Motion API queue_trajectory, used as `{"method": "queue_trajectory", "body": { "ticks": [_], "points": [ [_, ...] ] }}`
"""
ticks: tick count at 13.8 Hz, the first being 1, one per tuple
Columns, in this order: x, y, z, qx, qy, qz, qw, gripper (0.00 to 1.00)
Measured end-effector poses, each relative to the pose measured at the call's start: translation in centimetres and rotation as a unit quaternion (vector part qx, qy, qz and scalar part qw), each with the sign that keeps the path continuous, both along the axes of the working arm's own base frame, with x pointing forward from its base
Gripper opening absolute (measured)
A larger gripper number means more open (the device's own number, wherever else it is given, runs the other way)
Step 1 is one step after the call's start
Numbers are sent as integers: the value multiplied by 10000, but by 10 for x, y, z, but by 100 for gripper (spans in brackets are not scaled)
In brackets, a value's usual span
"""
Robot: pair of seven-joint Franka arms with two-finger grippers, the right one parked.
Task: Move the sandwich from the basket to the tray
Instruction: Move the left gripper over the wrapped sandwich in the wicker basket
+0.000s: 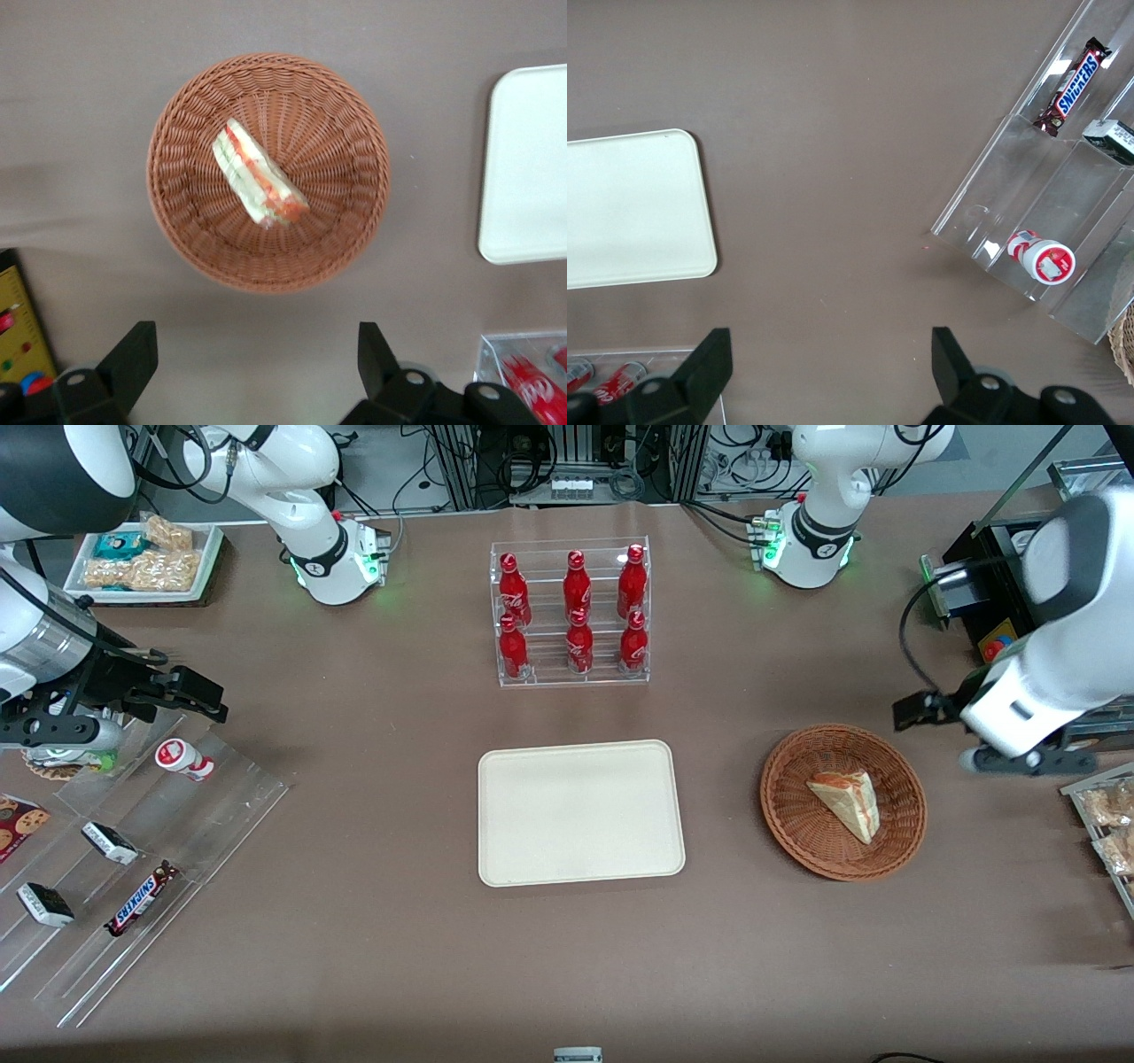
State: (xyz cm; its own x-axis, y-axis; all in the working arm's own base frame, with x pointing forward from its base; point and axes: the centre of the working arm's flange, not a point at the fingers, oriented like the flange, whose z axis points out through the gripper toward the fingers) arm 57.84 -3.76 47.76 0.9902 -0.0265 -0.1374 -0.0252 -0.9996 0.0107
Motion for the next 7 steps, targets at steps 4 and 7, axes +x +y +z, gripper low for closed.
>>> {"method": "queue_trajectory", "body": {
  "ticks": [4, 7],
  "points": [
    [-10, 6, -91, 98, -302, 345, 9989, 100],
    [-19, 7, -130, 169, -573, 1450, 9876, 100]
  ]
}}
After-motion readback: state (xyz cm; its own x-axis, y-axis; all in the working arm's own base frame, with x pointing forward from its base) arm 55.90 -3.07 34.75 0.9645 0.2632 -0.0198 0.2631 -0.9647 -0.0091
